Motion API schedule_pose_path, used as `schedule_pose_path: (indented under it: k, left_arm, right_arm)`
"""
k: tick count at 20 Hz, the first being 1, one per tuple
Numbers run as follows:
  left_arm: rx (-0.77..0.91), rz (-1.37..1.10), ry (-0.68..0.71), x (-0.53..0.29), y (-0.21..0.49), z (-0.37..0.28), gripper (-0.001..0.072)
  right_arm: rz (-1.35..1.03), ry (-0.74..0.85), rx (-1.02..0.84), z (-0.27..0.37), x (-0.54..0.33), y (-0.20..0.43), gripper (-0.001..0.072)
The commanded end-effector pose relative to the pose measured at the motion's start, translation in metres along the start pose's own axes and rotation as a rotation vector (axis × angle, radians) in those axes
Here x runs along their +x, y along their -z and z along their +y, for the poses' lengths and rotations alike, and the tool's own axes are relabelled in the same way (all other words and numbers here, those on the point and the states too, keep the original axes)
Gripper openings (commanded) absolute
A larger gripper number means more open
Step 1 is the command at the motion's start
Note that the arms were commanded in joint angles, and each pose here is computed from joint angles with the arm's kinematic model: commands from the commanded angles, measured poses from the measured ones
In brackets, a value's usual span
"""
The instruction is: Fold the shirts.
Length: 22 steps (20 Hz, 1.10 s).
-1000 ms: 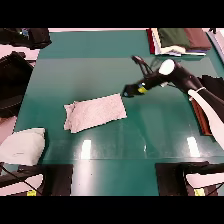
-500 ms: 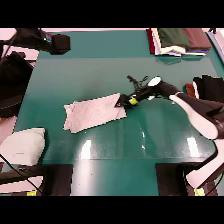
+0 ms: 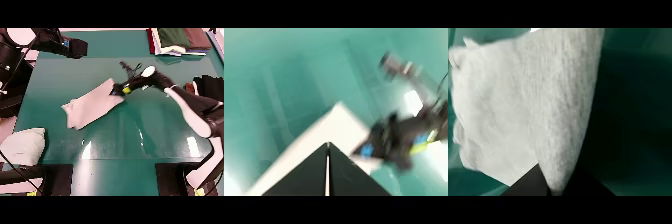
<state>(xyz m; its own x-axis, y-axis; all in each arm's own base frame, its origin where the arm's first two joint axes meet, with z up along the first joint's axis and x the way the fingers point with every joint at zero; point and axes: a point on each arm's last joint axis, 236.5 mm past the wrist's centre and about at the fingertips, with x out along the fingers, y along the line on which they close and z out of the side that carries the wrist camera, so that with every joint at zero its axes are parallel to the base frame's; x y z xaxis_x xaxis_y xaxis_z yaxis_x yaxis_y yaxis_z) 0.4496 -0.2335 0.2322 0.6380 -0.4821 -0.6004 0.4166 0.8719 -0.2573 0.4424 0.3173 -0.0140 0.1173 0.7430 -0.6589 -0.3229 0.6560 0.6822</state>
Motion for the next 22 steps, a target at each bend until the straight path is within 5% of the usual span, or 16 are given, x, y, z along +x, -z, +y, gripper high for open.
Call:
schedule_pose_path:
  k: [1, 12, 22]
  left_arm:
    - [0.025, 0.006, 0.033, 0.003, 0.004, -0.021, 0.0024]
    - [0.011, -0.016, 0.066, 0.003, -0.001, -0.032, 0.0024]
    - [0.0, 0.008, 0.07, 0.012, 0.005, -0.031, 0.0024]
  right_arm:
    - [-0.142, 0.205, 0.026, -0.065, -0.1, -0.041, 0.0015]
    - [-0.754, 0.594, 0.43, -0.27, -0.469, -0.011, 0.0015]
    - [-0.97, 0.72, 0.217, -0.201, -0.592, -0.052, 0.0014]
